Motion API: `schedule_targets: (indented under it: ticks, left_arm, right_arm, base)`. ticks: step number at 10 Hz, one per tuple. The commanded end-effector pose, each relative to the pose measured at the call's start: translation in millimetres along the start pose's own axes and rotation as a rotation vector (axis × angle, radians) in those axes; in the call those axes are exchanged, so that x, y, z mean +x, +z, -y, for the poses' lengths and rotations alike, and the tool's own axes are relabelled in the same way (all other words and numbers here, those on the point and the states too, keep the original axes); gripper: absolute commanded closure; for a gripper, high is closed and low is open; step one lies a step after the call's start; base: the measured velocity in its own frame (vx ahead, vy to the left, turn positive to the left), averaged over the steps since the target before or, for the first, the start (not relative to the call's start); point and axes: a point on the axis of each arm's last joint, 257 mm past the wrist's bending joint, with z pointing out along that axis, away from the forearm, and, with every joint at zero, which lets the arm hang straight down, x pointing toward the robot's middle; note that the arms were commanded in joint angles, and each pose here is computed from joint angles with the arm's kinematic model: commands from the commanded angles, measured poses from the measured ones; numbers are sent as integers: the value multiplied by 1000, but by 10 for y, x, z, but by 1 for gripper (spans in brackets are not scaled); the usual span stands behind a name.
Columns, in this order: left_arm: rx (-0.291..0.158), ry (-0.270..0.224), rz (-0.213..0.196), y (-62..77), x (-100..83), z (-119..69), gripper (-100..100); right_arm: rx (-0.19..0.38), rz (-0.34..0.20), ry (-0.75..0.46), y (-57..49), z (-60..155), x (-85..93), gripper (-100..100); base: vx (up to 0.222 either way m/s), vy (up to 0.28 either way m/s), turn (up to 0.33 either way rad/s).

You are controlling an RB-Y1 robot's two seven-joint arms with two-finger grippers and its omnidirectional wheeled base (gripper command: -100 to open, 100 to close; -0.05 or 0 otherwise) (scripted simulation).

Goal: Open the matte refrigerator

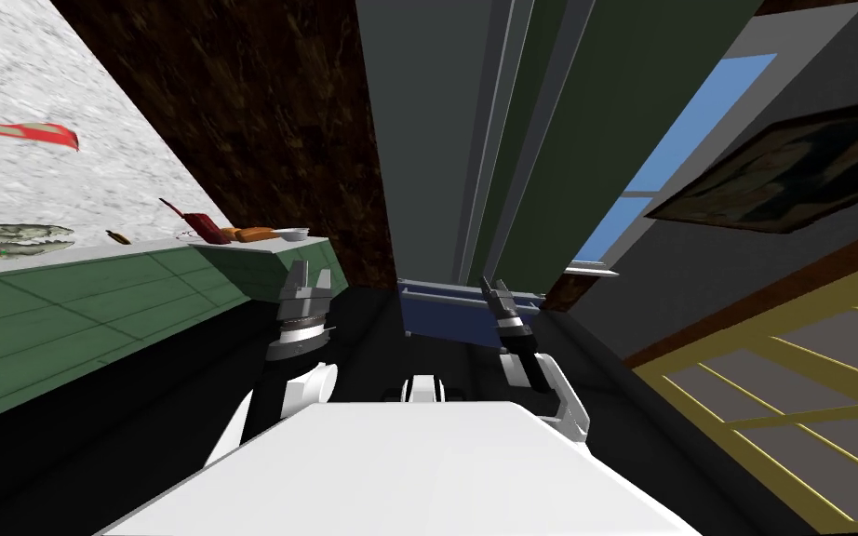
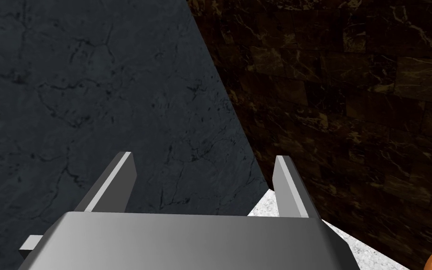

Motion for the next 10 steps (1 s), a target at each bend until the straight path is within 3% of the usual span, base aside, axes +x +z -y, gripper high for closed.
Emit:
schedule_targets:
  ticks: [1,4,6,10]
  left_arm:
    - [0,0,0,0,0,0,0]
    - [0,0,0,0,0,0,0]
    - [0,0,0,0,0,0,0]
    - [0,0,0,0,0,0,0]
  right_arm:
    - [37,-47,-151,51,224,150,-100]
    - [56,-70,-247,71,332,216,-100]
    - [97,-119,-379,104,566,346,-100]
    - [138,-174,-540,124,816,473,-100]
  base:
    - [20,6,155]
    - [13,1,55]
    - [15,3,128]
    - [14,0,69]
